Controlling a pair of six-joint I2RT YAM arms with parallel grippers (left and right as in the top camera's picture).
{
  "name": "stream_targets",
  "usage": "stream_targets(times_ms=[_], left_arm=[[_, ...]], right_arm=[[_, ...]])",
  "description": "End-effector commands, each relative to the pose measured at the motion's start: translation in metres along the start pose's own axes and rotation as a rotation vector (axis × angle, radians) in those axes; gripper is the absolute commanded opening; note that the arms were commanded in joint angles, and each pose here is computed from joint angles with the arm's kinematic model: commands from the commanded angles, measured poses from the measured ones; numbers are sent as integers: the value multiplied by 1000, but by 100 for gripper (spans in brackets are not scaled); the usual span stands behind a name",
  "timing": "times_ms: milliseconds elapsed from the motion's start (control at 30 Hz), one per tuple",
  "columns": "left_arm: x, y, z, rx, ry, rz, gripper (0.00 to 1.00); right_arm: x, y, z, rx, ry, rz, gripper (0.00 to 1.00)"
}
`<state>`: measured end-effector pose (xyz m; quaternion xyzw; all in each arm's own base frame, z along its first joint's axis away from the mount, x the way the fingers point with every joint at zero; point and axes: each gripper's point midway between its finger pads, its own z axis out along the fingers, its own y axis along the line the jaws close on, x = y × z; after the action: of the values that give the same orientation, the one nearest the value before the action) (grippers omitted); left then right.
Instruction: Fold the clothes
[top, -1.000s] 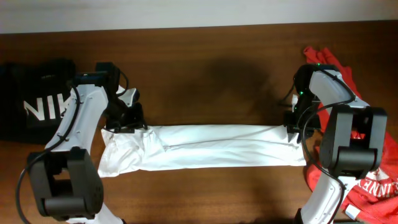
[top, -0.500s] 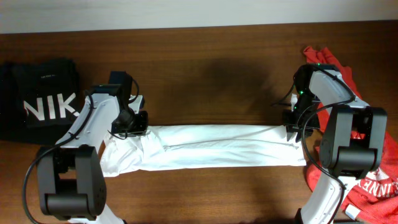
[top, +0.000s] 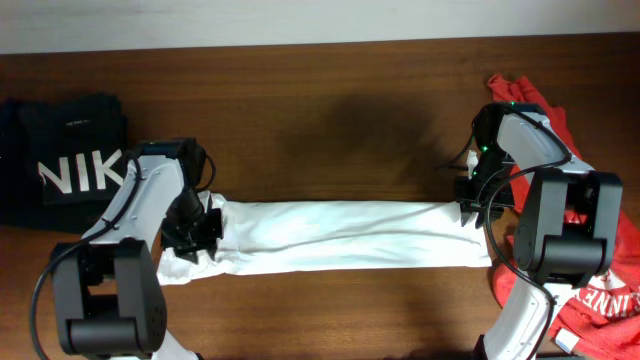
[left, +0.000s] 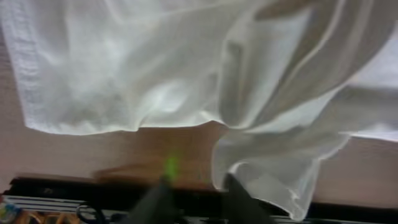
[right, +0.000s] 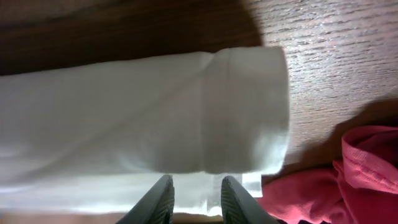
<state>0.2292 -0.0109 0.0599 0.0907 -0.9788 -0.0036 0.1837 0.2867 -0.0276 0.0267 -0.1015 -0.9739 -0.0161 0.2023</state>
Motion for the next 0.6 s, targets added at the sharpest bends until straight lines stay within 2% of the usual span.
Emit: stream_targets(times_ms=[0, 67, 133, 167, 233, 433, 500, 567], left_arm=[[-2, 0, -12, 16, -48, -12, 41], [-9, -3, -25, 32, -105, -9, 46], [-28, -10, -40, 73, -214, -2, 63], [-36, -14, -42, 92, -249, 1, 66], [-51, -24, -41, 118, -287, 18, 64], [-64, -47, -8, 74, -226, 87, 59], [-72, -45, 1, 44, -220, 86, 54], [-77, -36, 6, -16, -223, 79, 43]], right_arm=[[1, -1, -3, -9, -12, -2, 29], [1, -1, -3, -9, -14, -2, 29], [0, -1, -3, -9, -16, -2, 29], [0, -1, -3, -9, -16, -2, 29], [0, -1, -3, -9, -16, -2, 29], [0, -1, -3, -9, -16, -2, 29], [0, -1, -3, -9, -16, -2, 30], [0, -1, -3, -9, -16, -2, 29]])
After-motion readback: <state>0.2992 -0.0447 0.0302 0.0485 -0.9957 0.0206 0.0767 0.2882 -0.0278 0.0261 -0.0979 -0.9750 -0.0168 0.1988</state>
